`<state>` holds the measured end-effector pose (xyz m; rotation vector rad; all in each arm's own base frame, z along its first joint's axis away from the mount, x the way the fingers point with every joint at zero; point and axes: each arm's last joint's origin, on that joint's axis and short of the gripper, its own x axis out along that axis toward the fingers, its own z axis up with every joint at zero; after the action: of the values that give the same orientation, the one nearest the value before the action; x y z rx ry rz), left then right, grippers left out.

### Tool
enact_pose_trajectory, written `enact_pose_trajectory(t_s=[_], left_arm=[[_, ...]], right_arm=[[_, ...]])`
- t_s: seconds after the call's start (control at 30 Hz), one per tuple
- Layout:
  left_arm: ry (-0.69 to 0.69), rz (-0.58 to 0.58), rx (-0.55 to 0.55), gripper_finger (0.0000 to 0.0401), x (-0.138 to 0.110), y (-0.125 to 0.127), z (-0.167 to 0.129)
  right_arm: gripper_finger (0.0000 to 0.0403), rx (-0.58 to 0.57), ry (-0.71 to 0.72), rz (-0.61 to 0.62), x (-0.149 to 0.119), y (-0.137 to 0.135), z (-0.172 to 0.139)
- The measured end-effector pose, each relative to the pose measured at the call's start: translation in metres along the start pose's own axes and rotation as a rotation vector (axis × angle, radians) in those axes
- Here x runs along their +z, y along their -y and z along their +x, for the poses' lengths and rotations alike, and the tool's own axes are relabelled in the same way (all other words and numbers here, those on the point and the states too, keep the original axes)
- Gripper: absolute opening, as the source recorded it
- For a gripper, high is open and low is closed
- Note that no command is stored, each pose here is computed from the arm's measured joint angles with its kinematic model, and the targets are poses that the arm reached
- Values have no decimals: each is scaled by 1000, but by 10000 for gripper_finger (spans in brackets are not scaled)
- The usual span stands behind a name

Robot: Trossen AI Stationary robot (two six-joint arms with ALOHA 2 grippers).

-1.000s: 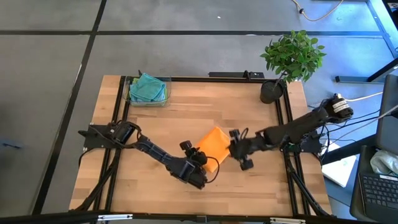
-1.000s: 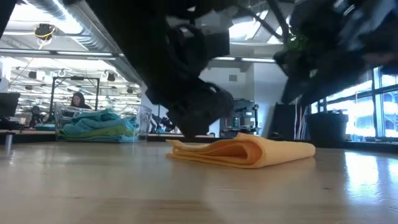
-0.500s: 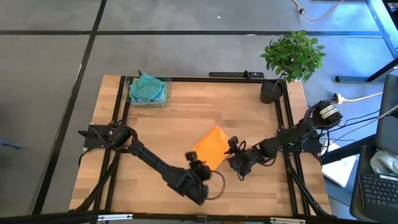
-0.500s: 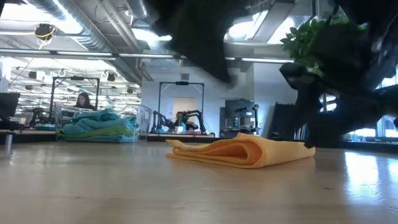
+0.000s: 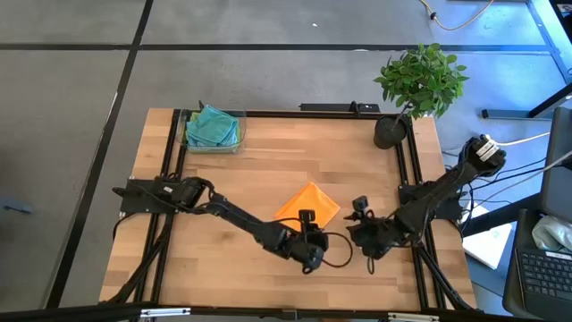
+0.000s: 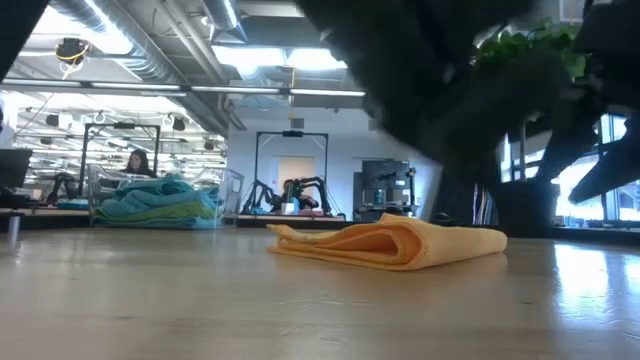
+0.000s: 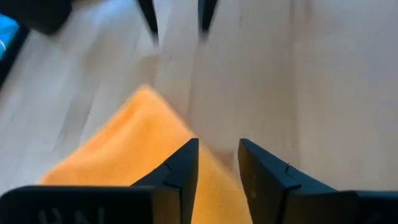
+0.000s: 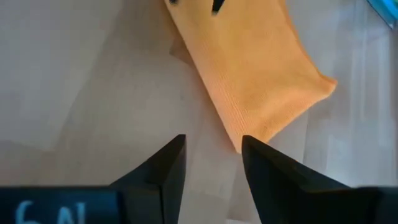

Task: Fold microfiber towels
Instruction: Stack the orange microfiber cloth on top of the blue microfiber cloth in the transparent bin

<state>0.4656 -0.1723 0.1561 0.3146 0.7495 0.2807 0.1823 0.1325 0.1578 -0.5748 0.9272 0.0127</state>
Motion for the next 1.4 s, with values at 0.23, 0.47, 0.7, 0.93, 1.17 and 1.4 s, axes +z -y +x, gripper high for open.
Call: enact_pose_trajectory(t_s=[0.23, 0.47, 0.7, 0.93, 1.17, 1.4], left_arm=[[-50, -42, -79, 155, 10, -11, 1], [-107, -48, -85, 203, 11, -19, 5], [-203, -134, -100, 208, 0, -38, 20], [-276, -230, -170, 209, -21, -40, 33], [-251, -252, -173, 207, -25, -38, 36], [-335, -222, -129, 206, -33, -40, 32]], right_arm=[[158, 31, 45, 36, -3, -6, -18], [158, 10, 49, 34, -3, -5, -19], [158, 7, 38, 22, -4, -5, -19], [158, 5, 28, 31, -6, -5, -19], [158, 4, 24, 36, -6, -5, -19], [158, -5, -13, 42, -10, -4, -19]])
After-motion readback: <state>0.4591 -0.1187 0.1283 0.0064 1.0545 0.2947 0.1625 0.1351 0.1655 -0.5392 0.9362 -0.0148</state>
